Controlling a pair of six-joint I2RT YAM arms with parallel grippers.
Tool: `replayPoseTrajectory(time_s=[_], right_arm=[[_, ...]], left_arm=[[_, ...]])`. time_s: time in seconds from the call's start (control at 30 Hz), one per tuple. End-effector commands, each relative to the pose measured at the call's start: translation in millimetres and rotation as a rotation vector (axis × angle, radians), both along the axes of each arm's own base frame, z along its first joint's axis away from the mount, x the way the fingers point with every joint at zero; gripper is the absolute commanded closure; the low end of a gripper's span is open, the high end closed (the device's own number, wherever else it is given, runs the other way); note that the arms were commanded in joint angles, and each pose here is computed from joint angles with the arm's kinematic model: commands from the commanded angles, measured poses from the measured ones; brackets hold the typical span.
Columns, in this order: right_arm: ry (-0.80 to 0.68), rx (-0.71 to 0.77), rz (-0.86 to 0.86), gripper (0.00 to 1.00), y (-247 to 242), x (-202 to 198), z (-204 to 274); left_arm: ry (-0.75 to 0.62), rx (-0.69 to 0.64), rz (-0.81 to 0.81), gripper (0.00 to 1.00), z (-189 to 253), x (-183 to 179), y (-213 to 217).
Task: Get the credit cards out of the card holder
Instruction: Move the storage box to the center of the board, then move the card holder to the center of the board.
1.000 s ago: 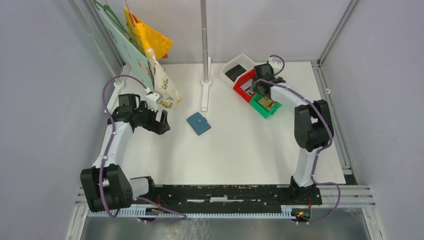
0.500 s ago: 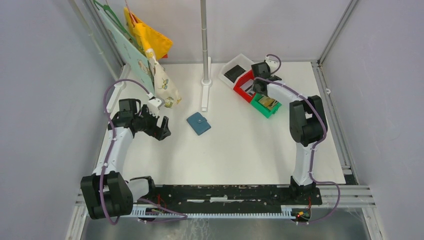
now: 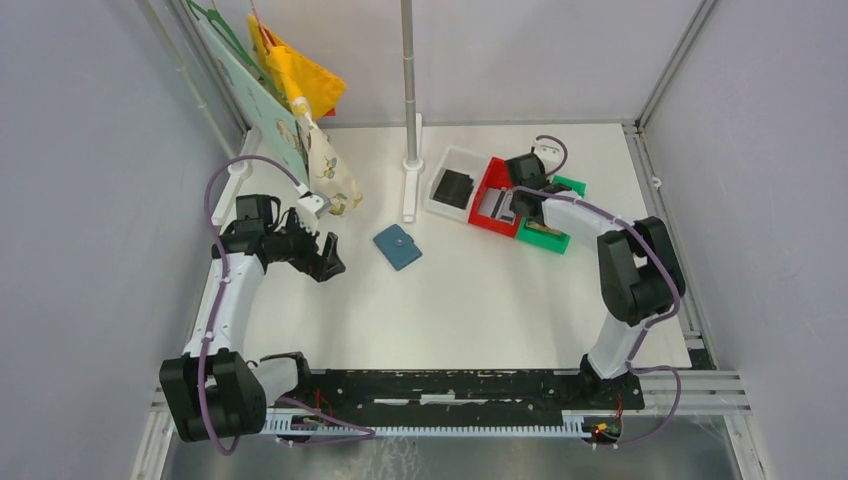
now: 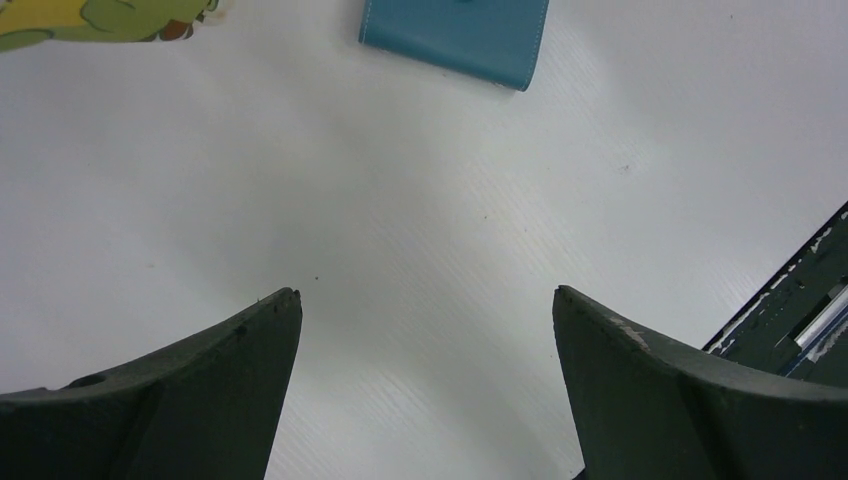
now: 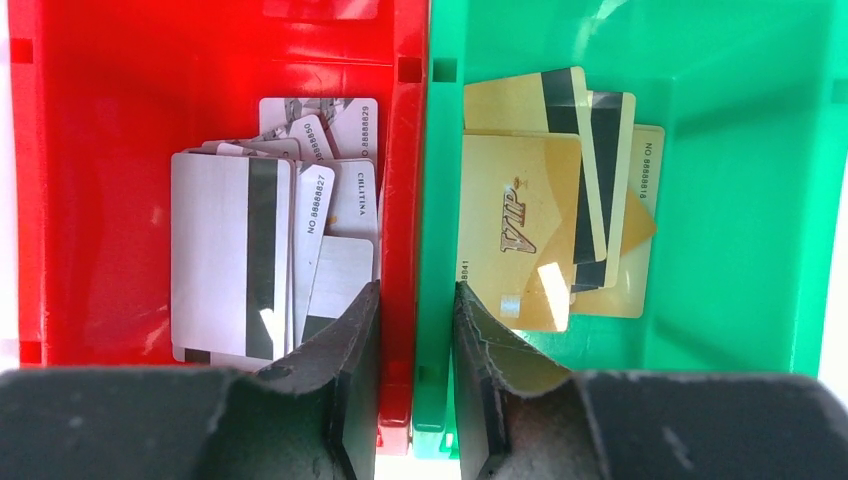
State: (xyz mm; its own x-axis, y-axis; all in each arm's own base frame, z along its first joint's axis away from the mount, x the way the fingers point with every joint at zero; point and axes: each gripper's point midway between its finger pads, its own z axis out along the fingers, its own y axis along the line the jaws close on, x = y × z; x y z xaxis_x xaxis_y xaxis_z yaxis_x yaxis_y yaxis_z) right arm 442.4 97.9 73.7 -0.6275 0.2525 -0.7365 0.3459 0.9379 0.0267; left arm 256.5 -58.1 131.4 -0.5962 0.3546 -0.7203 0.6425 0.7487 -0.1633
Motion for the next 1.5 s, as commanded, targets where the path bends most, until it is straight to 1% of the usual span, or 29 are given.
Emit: replayPoseTrajectory(time_s=[0.0, 0.13, 0.27, 0.5, 0.57, 0.6, 0.67, 0.73, 0.77, 0.9, 0.93, 0.97, 1.03, 1.13, 1.2, 1.27, 1.37, 1.47], right_arm=[[-0.032, -0.001, 0.01, 0.79, 3.5, -27.8, 14.9], [-0.026, -0.01, 0.089, 0.81, 22.6, -42.3, 18.1], [-0.019, -0.041, 0.132, 0.81, 32.0, -59.6, 15.6], [-0.017, -0.073, 0.169, 0.81, 34.6, -80.3, 11.2], [-0.027, -0.079, 0.186, 0.8, 37.0, -83.8, 13.4], [-0.033, -0.085, 0.192, 0.76, 37.8, -85.2, 15.3], [-0.047, -0.093, 0.209, 0.66, 40.2, -85.3, 20.2], [-0.068, -0.095, 0.215, 0.54, 41.9, -81.6, 29.5], [-0.078, -0.098, 0.225, 0.46, 43.3, -79.8, 35.6], [-0.164, -0.11, 0.228, 0.22, 47.4, -69.4, 81.1], [-0.194, -0.109, 0.236, 0.17, 49.3, -68.6, 93.5], [-0.219, -0.104, 0.258, 0.15, 55.4, -69.6, 103.3], [-0.278, -0.087, 0.327, 0.12, 74.7, -73.1, 122.4], [-0.317, -0.067, 0.492, 0.02, 124.8, -81.0, 140.6], [-0.32, -0.061, 0.63, 0.02, 166.8, -88.1, 145.1], [-0.329, -0.09, 0.752, 0.02, 208.9, -97.6, 149.7], [-0.302, -0.136, 0.91, 0.02, 268.7, -110.2, 143.6], [-0.237, -0.155, 1.019, 0.02, 315.6, -116.5, 121.9]], left_arm=[[-0.072, -0.021, -0.086, 0.0, 23.9, -1.8, -10.6], [-0.045, -0.023, -0.114, 0.0, 20.1, -6.2, -12.7], [-0.029, -0.032, -0.136, 0.0, 20.9, -9.6, -15.4], [-0.034, -0.041, -0.155, 0.0, 26.7, -12.2, -18.4], [-0.034, -0.038, -0.161, 0.0, 28.0, -12.3, -18.5], [-0.035, -0.038, -0.162, 0.0, 28.6, -12.1, -18.7], [-0.038, -0.036, -0.162, 0.0, 29.3, -11.7, -18.5], [-0.037, -0.036, -0.162, 0.0, 29.4, -10.9, -18.4], [-0.035, -0.036, -0.16, 0.0, 29.1, -10.4, -18.0], [-0.032, -0.03, -0.15, 0.0, 31.1, -7.2, -16.6], [-0.032, -0.028, -0.143, 0.0, 31.6, -6.5, -15.6], [-0.031, -0.025, -0.138, 0.0, 31.9, -5.7, -14.6], [-0.028, -0.013, -0.124, 0.0, 32.6, -3.6, -12.1], [-0.035, 0.017, -0.088, 0.0, 35.0, 2.7, -4.5], [-0.041, 0.038, -0.052, 0.0, 36.1, 8.2, 3.5], [-0.047, 0.045, -0.01, 0.0, 38.3, 13.4, 12.9], [-0.051, 0.052, 0.047, 0.0, 40.4, 17.7, 29.6], [-0.045, 0.056, 0.082, 0.0, 38.5, 16.4, 43.8]])
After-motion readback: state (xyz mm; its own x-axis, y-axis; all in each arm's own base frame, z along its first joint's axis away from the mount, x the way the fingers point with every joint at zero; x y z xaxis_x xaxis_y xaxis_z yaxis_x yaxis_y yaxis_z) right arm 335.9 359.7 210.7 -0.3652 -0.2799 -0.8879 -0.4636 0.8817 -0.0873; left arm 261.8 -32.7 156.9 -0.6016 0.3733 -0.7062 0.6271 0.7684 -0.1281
